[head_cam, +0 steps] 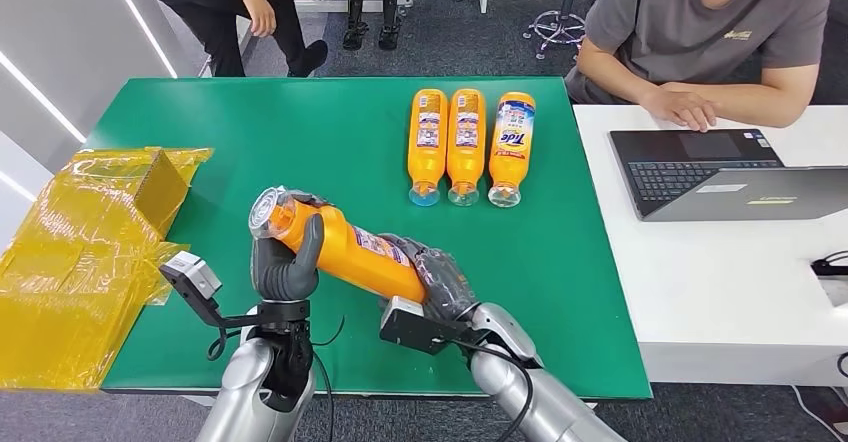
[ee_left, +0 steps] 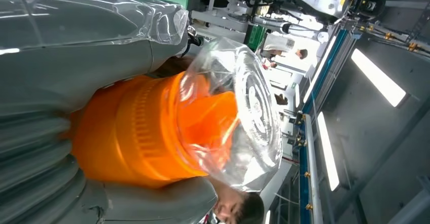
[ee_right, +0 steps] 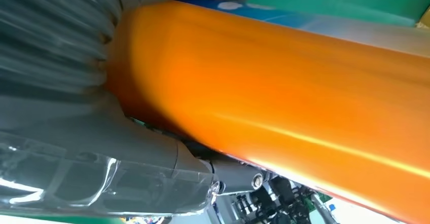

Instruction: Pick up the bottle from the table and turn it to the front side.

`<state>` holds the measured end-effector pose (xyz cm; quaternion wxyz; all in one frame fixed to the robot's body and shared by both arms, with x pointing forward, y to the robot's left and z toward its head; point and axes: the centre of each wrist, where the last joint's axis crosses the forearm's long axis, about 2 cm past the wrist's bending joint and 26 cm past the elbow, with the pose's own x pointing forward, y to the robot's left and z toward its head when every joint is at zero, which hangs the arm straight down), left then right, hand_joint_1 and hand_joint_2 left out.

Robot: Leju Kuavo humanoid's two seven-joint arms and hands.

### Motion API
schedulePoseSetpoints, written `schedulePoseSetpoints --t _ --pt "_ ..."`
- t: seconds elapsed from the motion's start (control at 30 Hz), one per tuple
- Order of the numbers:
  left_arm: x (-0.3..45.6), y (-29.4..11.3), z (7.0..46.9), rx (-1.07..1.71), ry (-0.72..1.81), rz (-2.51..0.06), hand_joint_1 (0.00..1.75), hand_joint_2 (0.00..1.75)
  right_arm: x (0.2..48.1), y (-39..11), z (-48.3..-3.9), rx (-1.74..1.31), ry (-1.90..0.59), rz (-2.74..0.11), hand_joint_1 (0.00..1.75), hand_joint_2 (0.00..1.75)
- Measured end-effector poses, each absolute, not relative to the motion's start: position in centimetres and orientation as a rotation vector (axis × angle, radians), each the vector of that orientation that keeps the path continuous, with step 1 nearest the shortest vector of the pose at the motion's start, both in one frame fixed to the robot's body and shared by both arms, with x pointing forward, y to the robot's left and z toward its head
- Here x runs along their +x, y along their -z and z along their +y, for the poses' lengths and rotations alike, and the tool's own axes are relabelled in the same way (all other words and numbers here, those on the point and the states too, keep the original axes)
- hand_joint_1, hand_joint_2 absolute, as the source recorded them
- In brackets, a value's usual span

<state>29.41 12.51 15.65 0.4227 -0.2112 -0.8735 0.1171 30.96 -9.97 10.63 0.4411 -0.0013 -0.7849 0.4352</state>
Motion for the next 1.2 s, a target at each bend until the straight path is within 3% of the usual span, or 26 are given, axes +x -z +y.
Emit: schedulePoseSetpoints --t 0.07,0.3,0.33,0.43,0.47,0.8,1.03,1.2 --pt "29.5 -15.7 12.5 -0.535 -0.285 -2.186 1.75 1.75 30.9 -10.6 -10.0 -0.014 -1.064 -1.959 1.52 1.75" --pt "29.7 -16.0 12.4 -0.546 -0.275 -2.191 1.75 1.75 30.9 -10.9 -10.2 -0.034 -1.016 -1.991 1.52 1.75" --pt "29.7 -16.0 12.4 -0.546 -0.275 -2.191 1.75 1.75 30.9 -10.9 -10.2 -0.034 -1.014 -1.992 1.34 1.75" --pt "29.7 -16.0 12.4 -0.547 -0.274 -2.191 1.75 1.75 30.9 -10.9 -10.2 -0.033 -1.008 -1.994 0.21 1.75" --pt "29.7 -16.0 12.4 -0.547 -0.272 -2.191 1.75 1.75 30.9 -11.0 -10.2 -0.03 -1.002 -1.995 0.0 1.75" --pt "29.4 -16.0 12.6 -0.362 -0.272 -2.221 1.75 1.75 30.4 -12.0 -10.0 0.106 -0.652 -2.134 0.0 1.75" --pt "29.1 -18.4 14.9 0.171 -0.28 -2.399 1.75 1.75 29.1 -12.4 -10.1 0.098 -0.461 -2.234 0.0 1.75" --pt "28.6 -18.2 18.4 0.629 0.033 -2.516 1.75 1.75 28.4 -13.2 -10.1 0.102 -0.35 -2.299 0.0 1.75"
